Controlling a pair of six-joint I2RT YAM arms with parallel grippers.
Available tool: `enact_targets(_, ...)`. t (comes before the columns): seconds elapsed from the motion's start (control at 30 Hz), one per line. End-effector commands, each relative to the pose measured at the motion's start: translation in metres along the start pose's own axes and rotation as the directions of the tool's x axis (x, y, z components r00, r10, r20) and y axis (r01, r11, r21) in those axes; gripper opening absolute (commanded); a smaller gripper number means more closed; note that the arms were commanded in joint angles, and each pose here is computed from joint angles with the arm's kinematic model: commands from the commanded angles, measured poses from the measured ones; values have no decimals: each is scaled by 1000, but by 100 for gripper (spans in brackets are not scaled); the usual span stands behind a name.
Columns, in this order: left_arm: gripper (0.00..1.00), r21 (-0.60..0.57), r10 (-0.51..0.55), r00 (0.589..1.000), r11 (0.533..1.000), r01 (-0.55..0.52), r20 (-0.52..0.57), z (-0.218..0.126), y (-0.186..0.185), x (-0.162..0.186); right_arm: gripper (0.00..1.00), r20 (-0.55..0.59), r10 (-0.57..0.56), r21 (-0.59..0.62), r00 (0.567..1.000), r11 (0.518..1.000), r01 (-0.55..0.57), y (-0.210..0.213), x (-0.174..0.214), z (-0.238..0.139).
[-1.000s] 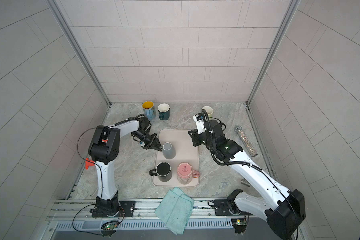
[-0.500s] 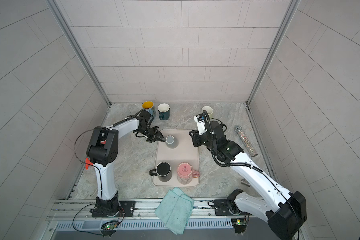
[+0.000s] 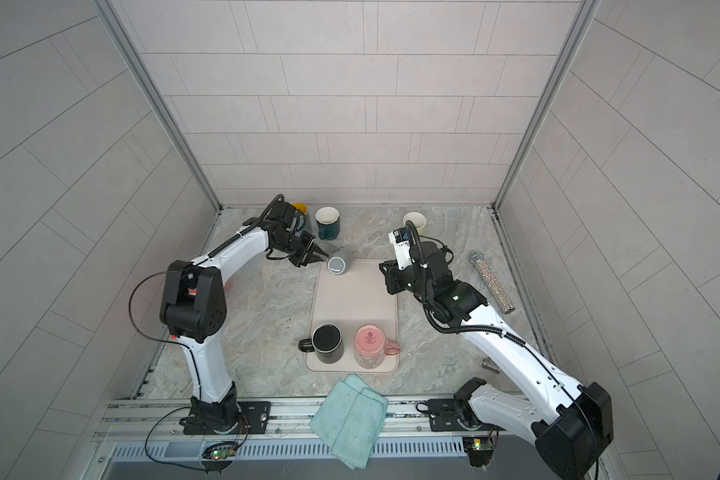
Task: Turn the mug right side up
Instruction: 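Carry the grey mug past the tray with the left gripper while the right approaches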
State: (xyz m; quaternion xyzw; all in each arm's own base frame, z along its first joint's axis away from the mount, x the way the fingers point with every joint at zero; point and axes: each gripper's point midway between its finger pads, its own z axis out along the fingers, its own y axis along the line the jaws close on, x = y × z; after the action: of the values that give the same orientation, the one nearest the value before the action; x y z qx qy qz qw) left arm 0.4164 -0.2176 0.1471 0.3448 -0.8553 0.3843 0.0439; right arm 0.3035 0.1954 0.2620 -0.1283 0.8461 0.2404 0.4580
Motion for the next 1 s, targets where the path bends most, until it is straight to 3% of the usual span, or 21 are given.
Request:
enact_targets(0.0,0,86,285,956,953,-290,67,-39,-44,25,16,37,-4,11,999,1000,4,1,-14,-10)
enact_targets(0.13,0,98,484,862,860,-501,152,-58,-66,41,15,43,-17,9,999,1000,17,3,-22,-12)
enact_targets(0.27,0,83,627,732,742,-666,266,-75,-82,56,15,68,-25,-6,997,1000,25,9,-37,-17)
enact_targets(0.43,0,23,741,500,550,-835,449,-97,-101,78,15,109,-21,-62,994,998,28,24,-58,-24)
enact_targets(0.53,0,-16,743,356,442,-897,566,-113,-110,95,15,120,9,-138,993,990,8,39,-70,-24)
enact_targets(0.63,0,-62,696,230,367,-928,680,-129,-115,106,15,115,46,-226,992,974,-19,56,-80,-23)
enact_targets(0.83,0,-177,659,61,289,-941,750,-151,-118,121,16,82,114,-357,990,931,-78,82,-101,-26)
enact_targets(0.97,0,-329,642,-102,243,-913,760,-162,-119,132,17,43,176,-424,983,895,-142,93,-112,-30)
